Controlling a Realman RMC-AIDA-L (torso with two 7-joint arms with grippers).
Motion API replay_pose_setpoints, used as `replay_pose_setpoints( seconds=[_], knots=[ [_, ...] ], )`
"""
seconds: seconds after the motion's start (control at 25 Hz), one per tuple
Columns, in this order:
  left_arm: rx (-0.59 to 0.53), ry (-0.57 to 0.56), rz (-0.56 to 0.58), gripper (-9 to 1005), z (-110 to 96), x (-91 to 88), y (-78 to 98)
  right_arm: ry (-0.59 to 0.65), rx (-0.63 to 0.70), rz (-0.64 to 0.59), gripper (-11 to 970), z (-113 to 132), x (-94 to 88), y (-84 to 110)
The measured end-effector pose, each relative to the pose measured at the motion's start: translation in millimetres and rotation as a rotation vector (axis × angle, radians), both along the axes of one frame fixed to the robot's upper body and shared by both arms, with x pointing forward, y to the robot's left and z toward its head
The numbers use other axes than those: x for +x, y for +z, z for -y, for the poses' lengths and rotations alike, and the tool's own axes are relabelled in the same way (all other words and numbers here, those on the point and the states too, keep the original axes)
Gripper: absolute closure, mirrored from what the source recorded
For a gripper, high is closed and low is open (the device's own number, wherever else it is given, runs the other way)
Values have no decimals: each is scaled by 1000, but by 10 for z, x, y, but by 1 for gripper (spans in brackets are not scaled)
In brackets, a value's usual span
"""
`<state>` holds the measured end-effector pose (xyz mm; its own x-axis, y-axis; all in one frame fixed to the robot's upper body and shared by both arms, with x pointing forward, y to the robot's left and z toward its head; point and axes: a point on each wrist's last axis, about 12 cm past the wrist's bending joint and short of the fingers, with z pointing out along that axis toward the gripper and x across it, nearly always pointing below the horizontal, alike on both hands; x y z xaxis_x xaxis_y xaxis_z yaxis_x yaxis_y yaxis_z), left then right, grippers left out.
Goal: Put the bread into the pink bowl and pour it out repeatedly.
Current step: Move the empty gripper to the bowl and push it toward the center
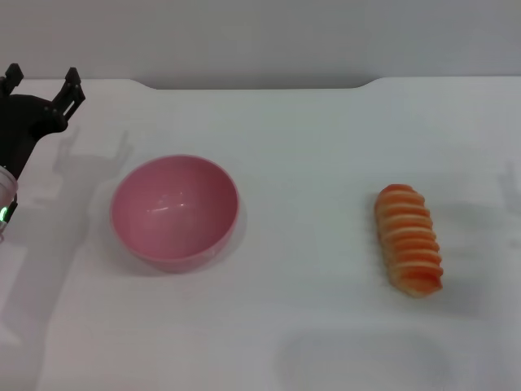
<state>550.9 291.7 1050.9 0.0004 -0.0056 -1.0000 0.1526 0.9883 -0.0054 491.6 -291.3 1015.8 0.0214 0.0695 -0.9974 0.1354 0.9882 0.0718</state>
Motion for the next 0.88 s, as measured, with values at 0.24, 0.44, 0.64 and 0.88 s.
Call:
replay_pose_setpoints(
  seconds=[0.24,0.44,0.64,0.88],
  knots=[
    [0,-3,0,140,15,9,2,22,-8,-9,172,-39,29,-8],
    [-1,-3,1,140,16,10,3,22,-9,-7,173,-33,43,-1],
    [-31,-5,-18,140,11,-3,15,25,-10,-10,173,-34,50,-4],
    [-4,-6,-135,139,68,73,380,27,-7,-8,172,-45,53,2]
  ],
)
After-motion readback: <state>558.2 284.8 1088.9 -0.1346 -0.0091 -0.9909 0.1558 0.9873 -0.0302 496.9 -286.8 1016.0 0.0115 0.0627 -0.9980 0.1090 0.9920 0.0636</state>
